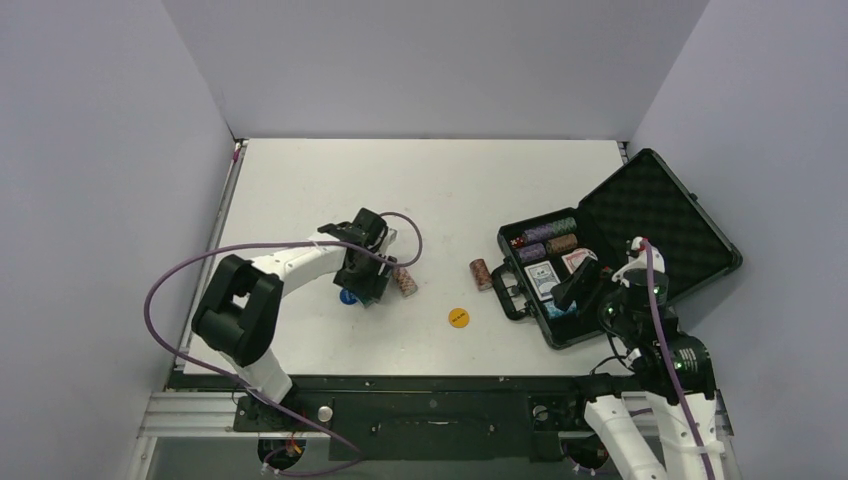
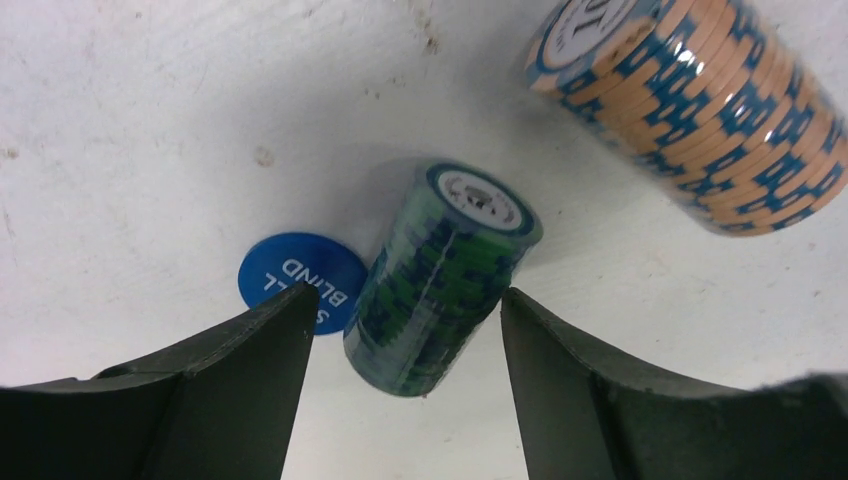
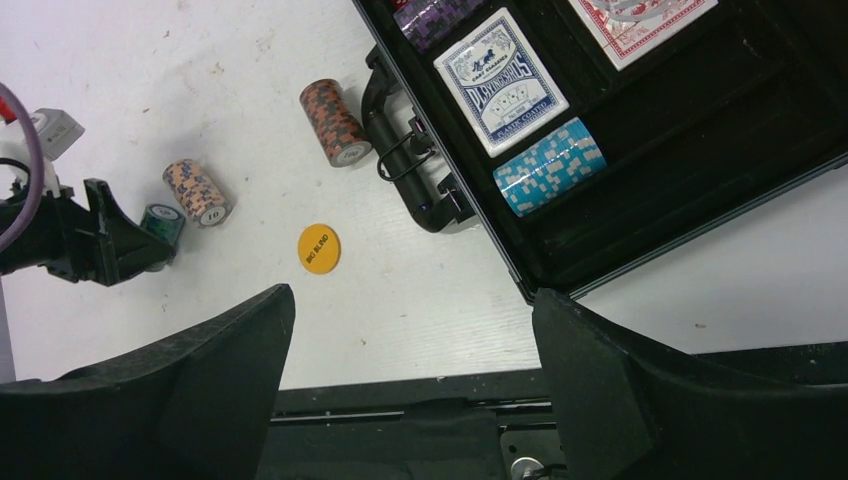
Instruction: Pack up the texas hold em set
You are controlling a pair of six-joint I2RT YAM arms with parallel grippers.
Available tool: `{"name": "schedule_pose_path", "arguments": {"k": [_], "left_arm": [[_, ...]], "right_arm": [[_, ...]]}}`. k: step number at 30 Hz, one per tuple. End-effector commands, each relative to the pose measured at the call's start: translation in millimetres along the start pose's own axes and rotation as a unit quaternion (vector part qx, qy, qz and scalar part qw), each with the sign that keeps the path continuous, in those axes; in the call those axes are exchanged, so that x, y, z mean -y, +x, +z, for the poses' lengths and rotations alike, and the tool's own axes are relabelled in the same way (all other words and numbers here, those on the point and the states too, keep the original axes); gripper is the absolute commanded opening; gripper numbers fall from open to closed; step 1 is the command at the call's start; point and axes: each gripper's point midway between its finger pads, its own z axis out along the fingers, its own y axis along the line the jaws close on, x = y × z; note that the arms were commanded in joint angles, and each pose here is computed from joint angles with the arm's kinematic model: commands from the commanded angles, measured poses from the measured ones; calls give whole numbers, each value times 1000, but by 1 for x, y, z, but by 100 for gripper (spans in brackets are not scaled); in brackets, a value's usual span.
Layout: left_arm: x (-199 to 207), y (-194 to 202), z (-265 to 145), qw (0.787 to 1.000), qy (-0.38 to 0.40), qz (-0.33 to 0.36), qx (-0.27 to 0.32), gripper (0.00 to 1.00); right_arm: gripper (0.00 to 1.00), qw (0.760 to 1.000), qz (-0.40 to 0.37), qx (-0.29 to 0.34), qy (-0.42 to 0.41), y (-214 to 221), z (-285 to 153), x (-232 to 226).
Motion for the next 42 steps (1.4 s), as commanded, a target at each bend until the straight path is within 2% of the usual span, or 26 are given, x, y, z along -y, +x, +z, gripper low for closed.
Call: {"name": "schedule_pose_path", "arguments": {"k": [1,5,11,16,19,21,22,24,27,29,31,34,42], "left_arm": [[9,-29,3,999,5,11,32,63],[19,-27,9,1000,3,21,23,57],[29,-19,12,1000,-3,8,10,37],[34,-11,5,998,-26,-56,12,22],[36,-3,4,994,-33,-104,9,19],[38,1,2,992,-31,-125,8,20],[38,5,3,991,-31,-128,5,25],[39,7,1,990,-31,-135,5,37],[40,8,-3,990,-32,-134,12,65],[40,8,-6,991,-34,-131,16,77],[40,9,-11,991,-36,-129,19,82],[40,7,-19,991,-32,-130,28,84],[47,-2,-31,995,-1,-86,49,72]], "right_arm": [[84,1000,2,7,-10,5,-12,0],[84,1000,1,0,-5,8,-15,3],[84,1000,5,6,-8,5,-17,1],[84,1000,11,-1,-7,8,-15,1],[84,1000,14,-4,-9,10,-13,1],[84,1000,14,-6,-9,10,-11,0],[84,1000,14,-6,-9,10,-10,0],[84,1000,14,-9,-8,10,-9,0],[85,1000,17,-13,-6,11,-7,0],[85,1000,19,-13,-6,11,-7,0],[85,1000,23,-12,-8,12,-7,0],[85,1000,28,-10,-9,13,-6,0],[84,999,39,-5,-16,9,-2,-4]]}}
